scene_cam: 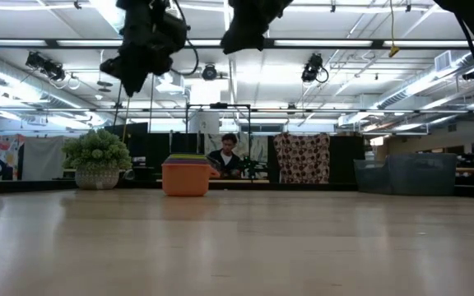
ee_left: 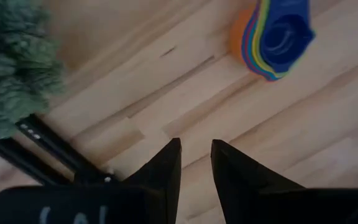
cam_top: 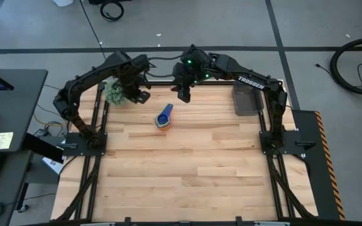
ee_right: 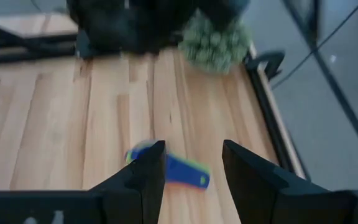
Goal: Nest measuring cups in basket
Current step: Put the nested measuring cups into the black bin
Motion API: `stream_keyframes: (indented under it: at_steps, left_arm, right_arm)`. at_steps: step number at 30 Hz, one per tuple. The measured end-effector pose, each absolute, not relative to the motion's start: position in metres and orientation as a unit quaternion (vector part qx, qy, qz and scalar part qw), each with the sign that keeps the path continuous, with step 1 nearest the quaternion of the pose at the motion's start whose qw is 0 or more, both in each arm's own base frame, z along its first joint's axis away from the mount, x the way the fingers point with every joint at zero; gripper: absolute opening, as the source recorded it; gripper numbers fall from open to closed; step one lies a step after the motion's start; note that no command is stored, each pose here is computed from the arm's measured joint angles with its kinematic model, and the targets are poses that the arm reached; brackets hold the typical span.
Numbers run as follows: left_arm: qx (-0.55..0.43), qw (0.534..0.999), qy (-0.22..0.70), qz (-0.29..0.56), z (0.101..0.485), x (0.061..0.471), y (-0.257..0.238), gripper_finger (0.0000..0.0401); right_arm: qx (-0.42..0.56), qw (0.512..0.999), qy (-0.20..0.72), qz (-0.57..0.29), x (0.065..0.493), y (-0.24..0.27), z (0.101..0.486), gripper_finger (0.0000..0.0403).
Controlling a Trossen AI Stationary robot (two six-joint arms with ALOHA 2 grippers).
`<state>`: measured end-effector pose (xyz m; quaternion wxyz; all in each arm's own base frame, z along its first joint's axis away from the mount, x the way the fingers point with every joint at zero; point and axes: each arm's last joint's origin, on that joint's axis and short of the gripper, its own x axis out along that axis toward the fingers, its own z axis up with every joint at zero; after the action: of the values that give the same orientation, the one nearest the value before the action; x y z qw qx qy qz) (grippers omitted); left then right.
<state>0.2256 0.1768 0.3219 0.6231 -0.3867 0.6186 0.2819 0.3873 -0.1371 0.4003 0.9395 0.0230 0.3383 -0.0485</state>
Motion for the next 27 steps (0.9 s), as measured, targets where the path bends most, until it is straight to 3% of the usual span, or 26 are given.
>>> stream_keyframes:
  at_steps: [4,14,21,27]
  left_arm:
    - [-0.404,0.63,0.611,0.26,0.302,0.234,0.174,0.0094]
    - [-0.398,0.653,0.594,0.248,0.296,0.245,0.17,0.0094]
    - [-0.406,0.637,0.589,0.288,0.295,0.245,0.17,0.0094]
    - [-0.383,0.651,0.585,0.295,0.295,0.25,0.168,0.0094]
  right_arm:
    - [0.008,0.956,0.289,-0.054,0.393,-0.139,0.409,0.0165]
    - [-0.033,0.985,0.154,-0.066,0.404,-0.143,0.434,0.0165]
    - [-0.055,0.993,0.077,-0.073,0.408,-0.145,0.449,0.0165]
    - [-0.068,0.994,0.034,-0.076,0.409,-0.145,0.457,0.0165]
